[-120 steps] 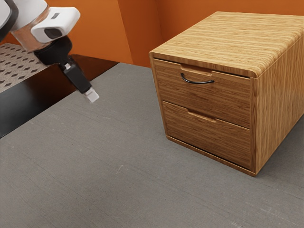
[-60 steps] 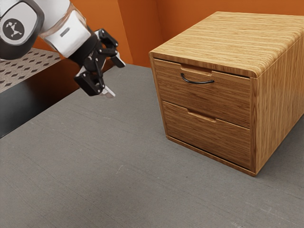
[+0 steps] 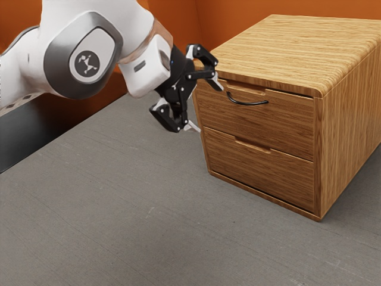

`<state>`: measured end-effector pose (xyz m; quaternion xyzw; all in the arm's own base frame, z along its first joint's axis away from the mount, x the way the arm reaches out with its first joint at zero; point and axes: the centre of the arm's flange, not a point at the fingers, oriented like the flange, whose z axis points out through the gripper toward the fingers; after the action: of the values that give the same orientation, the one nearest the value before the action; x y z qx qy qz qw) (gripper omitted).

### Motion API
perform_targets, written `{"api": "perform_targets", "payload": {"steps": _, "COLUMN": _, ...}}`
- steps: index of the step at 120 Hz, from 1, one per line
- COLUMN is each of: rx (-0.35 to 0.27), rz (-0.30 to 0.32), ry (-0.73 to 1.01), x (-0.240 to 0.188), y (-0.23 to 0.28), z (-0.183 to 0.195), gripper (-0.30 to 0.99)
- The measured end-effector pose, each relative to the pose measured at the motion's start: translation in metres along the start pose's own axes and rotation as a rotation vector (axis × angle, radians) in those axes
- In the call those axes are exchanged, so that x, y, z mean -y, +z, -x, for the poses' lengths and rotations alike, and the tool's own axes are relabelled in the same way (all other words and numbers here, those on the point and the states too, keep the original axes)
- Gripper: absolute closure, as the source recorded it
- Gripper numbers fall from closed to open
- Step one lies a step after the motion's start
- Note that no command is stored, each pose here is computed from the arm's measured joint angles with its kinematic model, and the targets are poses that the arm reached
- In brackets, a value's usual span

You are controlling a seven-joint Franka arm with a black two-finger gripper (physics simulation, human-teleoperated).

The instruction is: Pull the drawer handle with one arm to open the drawer

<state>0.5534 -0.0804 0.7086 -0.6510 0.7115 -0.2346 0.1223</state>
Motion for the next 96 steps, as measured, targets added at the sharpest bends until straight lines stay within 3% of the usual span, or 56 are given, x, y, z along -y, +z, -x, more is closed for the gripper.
{"api": "perform_targets", "payload": {"steps": 11, "rx": 0.001, "rz": -0.011, "ry": 0.012, "x": -0.018, "y": 0.009, "z": 0.005, "gripper": 0.0}}
{"api": "perform_targets", "payload": {"steps": 32, "rx": 0.009, "rz": -0.12, "ry": 0.044, "x": -0.06, "y": -0.018, "z": 0.006, "gripper": 0.0}}
{"api": "perform_targets", "payload": {"steps": 54, "rx": -0.003, "rz": -0.165, "ry": 0.058, "x": -0.033, "y": 0.003, "z": 0.007, "gripper": 0.0}}
{"api": "perform_targets", "payload": {"steps": 96, "rx": 0.004, "rz": -0.178, "ry": 0.073, "x": 0.004, "y": 0.039, "z": 0.019, "gripper": 0.0}}
